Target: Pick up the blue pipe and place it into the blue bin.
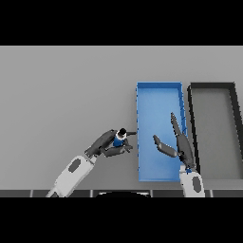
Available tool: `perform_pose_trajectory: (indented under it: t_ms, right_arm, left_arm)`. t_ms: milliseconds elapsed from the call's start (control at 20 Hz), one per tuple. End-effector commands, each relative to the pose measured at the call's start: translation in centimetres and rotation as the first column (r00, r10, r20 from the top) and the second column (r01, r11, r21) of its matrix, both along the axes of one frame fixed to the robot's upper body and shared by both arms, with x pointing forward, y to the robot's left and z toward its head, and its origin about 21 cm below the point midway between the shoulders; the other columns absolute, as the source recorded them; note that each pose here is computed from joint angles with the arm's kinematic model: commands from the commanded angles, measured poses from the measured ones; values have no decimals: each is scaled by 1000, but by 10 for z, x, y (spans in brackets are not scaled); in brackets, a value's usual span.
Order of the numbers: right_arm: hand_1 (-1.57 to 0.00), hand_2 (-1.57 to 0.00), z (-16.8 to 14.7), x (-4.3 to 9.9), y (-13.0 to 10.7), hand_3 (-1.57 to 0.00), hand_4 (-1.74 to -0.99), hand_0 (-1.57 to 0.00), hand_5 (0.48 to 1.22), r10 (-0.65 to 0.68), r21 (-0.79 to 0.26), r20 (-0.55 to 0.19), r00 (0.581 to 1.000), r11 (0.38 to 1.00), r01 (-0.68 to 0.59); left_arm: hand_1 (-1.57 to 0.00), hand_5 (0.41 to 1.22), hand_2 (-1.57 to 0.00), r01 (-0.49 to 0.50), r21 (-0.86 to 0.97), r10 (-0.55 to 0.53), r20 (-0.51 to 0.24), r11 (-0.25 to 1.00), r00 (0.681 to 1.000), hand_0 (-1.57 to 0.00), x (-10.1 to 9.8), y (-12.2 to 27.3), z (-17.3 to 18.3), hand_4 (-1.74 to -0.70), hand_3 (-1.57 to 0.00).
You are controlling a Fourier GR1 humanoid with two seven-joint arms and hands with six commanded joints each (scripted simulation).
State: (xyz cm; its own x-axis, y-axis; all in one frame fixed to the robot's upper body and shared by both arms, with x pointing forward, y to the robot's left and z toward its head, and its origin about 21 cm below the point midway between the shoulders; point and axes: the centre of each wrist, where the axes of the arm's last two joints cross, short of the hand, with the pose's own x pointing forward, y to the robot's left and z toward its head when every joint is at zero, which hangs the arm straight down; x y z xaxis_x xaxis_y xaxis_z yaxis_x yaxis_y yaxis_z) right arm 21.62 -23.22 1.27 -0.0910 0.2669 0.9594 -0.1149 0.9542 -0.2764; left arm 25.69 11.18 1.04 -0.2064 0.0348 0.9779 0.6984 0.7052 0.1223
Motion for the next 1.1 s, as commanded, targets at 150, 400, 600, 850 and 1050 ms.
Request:
perform_pose_trajectory:
  t_ms: [150, 400, 600, 850, 1050]
  right_arm:
    - [1, 1, -1, -1, -6, 1, -1149, 1, 599, -10, -2, 10, 1000, 1000, 10]
    - [1, 1, -4, -5, -4, 1, -1128, 1, 605, -5, -5, 25, 1000, 1000, 5]
    - [1, 1, -23, -17, -1, 1, -1178, 1, 605, -39, 85, -41, 998, 995, 42]
    - [1, 1, -16, -17, -11, 1, -1195, 1, 608, 48, 297, 46, 998, 953, -59]
    - [1, 1, 31, -10, -28, 1, -1282, 1, 537, 299, 329, 124, 946, 887, -323]
  left_arm:
    - [-1555, 1214, -1556, 37, 7, -37, 18, 999, 999, -1552, -2, -5, 25, -1734, -1482]
    - [-1566, 1219, -1566, 43, 47, -44, 18, 998, 999, -1565, -3, -11, 36, -1739, -1496]
    - [-1569, 1219, -1569, 35, 72, -35, 6, 997, 999, -1568, -5, -11, 33, -1740, -1495]
    - [-1570, 1220, -1570, 30, 92, -31, 11, 995, 999, -1570, -3, -8, 36, -1741, -1496]
    - [-1571, 1221, -1571, 39, 98, -41, 13, 994, 999, -1571, -4, -10, 32, -1741, -1494]
